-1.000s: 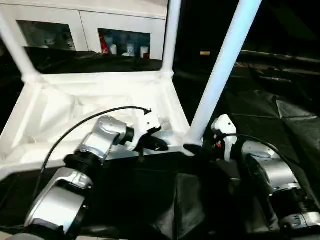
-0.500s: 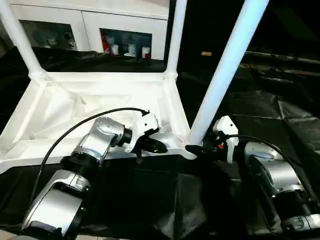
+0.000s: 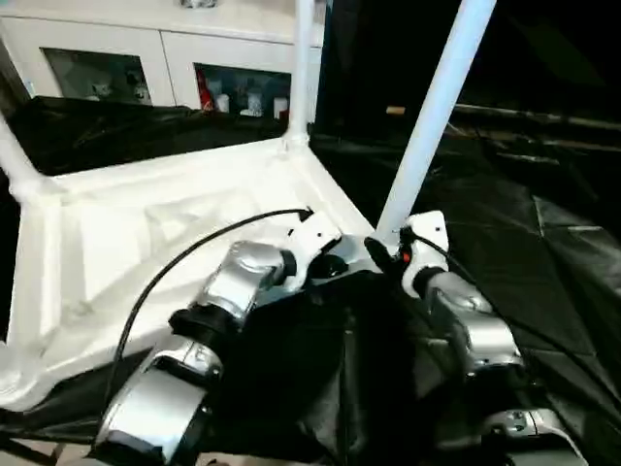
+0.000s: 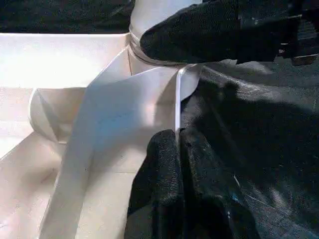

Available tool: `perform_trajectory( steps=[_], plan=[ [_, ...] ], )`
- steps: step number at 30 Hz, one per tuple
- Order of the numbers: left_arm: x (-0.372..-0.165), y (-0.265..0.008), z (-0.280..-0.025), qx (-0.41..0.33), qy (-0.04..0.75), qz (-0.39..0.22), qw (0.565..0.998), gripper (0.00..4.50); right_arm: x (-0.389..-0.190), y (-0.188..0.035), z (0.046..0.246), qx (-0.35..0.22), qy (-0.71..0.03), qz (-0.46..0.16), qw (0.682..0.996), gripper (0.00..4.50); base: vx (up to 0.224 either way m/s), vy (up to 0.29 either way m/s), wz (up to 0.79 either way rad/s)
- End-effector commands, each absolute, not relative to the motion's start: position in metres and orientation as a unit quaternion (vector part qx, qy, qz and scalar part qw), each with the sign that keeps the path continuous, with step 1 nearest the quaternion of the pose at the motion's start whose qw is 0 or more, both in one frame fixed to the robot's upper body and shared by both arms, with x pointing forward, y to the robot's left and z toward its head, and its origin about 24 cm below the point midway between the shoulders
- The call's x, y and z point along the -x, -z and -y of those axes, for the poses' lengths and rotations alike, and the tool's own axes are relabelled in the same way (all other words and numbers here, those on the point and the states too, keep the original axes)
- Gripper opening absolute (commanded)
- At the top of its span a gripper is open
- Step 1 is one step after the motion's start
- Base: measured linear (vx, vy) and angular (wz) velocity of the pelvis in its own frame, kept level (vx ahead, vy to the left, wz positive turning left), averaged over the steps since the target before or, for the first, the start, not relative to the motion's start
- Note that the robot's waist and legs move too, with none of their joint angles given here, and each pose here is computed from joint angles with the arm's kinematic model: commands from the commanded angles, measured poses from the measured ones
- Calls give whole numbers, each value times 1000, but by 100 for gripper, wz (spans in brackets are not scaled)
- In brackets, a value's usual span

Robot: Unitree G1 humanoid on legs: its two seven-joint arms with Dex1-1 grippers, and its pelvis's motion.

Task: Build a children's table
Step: Rotate leg to tighten

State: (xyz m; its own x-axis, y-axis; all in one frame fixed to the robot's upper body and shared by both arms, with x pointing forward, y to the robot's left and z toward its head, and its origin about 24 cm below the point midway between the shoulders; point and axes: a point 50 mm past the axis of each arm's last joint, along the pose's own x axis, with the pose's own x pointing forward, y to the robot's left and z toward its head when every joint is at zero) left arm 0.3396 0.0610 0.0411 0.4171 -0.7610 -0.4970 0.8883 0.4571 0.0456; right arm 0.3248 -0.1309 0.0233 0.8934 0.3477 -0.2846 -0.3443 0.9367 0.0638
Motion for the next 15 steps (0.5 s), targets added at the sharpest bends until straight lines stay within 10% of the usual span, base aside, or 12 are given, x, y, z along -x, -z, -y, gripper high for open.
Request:
perform_trajectory(
  steps=[1,15],
  plan=[
    [-328,-29,-38,-161,532,-223,801,0,-316,-10,100,-5,-242,-182,953,294,0,0,0],
    [-320,-38,-101,-178,648,-242,700,0,-298,-33,152,34,-439,-166,883,344,0,0,0]
  ],
)
